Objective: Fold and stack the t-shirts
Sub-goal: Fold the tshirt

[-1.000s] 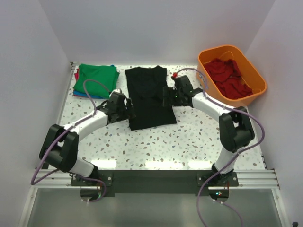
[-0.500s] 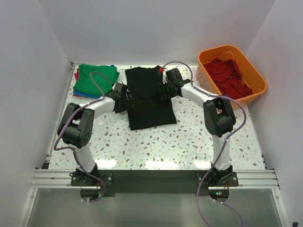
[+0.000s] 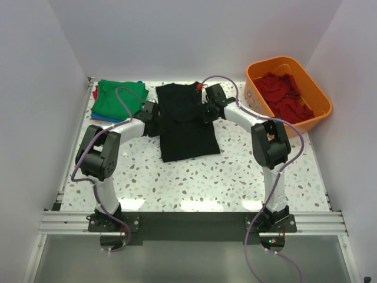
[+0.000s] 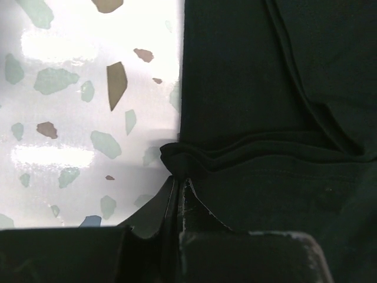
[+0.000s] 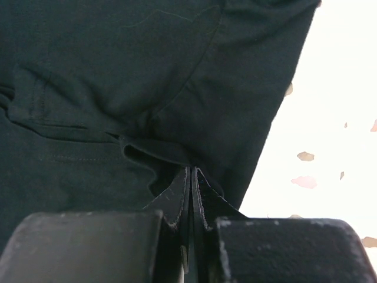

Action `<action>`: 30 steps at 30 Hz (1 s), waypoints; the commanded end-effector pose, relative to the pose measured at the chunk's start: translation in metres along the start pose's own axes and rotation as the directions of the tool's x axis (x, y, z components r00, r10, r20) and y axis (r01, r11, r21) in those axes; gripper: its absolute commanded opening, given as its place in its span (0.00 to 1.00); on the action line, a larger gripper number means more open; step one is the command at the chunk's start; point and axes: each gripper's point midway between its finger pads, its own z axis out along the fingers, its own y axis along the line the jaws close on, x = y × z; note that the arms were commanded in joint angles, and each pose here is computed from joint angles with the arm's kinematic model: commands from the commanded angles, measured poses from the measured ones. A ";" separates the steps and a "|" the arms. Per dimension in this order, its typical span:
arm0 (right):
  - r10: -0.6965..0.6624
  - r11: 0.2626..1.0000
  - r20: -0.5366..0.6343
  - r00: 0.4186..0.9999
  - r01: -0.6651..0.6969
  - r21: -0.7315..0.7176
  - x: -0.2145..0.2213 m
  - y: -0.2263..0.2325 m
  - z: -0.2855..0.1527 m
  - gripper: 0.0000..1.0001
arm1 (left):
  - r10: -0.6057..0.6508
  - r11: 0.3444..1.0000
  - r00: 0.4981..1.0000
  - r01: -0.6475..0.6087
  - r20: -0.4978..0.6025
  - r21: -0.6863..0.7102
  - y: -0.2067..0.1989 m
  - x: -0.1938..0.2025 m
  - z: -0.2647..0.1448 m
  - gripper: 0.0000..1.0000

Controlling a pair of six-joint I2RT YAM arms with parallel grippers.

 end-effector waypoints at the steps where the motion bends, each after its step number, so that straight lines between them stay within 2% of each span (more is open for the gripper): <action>1: 0.011 0.998 0.096 0.995 -0.017 0.060 -0.031 -0.010 -0.033 0.00 | 0.025 0.991 0.994 -0.038 0.103 0.131 -0.030 -0.036 -0.020 0.00; 5: 0.018 0.994 0.130 0.991 -0.032 0.107 -0.036 -0.017 -0.053 0.00 | 0.024 0.979 0.984 -0.059 0.177 0.196 -0.042 -0.054 -0.042 0.00; 13: 0.024 0.985 0.133 0.991 -0.047 0.168 -0.033 -0.029 -0.068 0.00 | 0.039 0.964 0.977 -0.092 0.208 0.249 -0.055 -0.062 -0.050 0.00; 17: 0.025 0.986 0.121 0.992 -0.044 0.159 -0.034 -0.030 -0.056 0.00 | 0.044 0.972 0.984 -0.083 0.174 0.218 -0.051 -0.056 -0.035 0.00; 23: 0.045 0.989 0.082 0.996 -0.056 0.139 -0.028 -0.033 -0.025 0.02 | 0.041 0.997 0.989 -0.051 0.139 0.065 -0.027 -0.054 -0.004 0.00; 24: 0.045 0.989 0.082 0.996 -0.056 0.139 -0.029 -0.033 -0.022 0.08 | 0.040 0.998 0.988 -0.047 0.146 0.051 -0.026 -0.058 -0.001 0.10; 25: 0.046 0.988 0.079 0.996 -0.057 0.142 -0.030 -0.035 -0.018 0.12 | 0.045 0.999 0.990 -0.049 0.134 0.024 -0.022 -0.055 0.007 0.16; 26: 0.049 0.986 0.064 0.997 -0.058 0.156 -0.028 -0.037 -0.017 0.16 | 0.048 0.999 0.992 -0.050 0.120 0.012 -0.023 -0.058 0.006 0.29; 27: 0.055 0.985 0.063 0.997 -0.064 0.159 -0.029 -0.038 -0.018 0.29 | 0.053 0.999 0.993 -0.054 0.110 0.007 -0.023 -0.057 0.007 0.35; 28: 0.052 0.986 0.073 0.996 -0.063 0.157 -0.034 -0.037 -0.022 0.36 | 0.052 0.998 0.992 -0.055 0.111 0.018 -0.025 -0.059 0.005 0.43; 29: 0.050 0.987 0.066 0.997 -0.060 0.151 -0.035 -0.035 -0.025 0.50 | 0.052 0.998 0.992 -0.056 0.116 0.023 -0.026 -0.060 0.003 0.61; 30: 0.051 0.987 0.074 0.996 -0.061 0.150 -0.039 -0.035 -0.031 0.57 | 0.052 0.998 0.991 -0.056 0.125 0.030 -0.027 -0.061 -0.001 0.70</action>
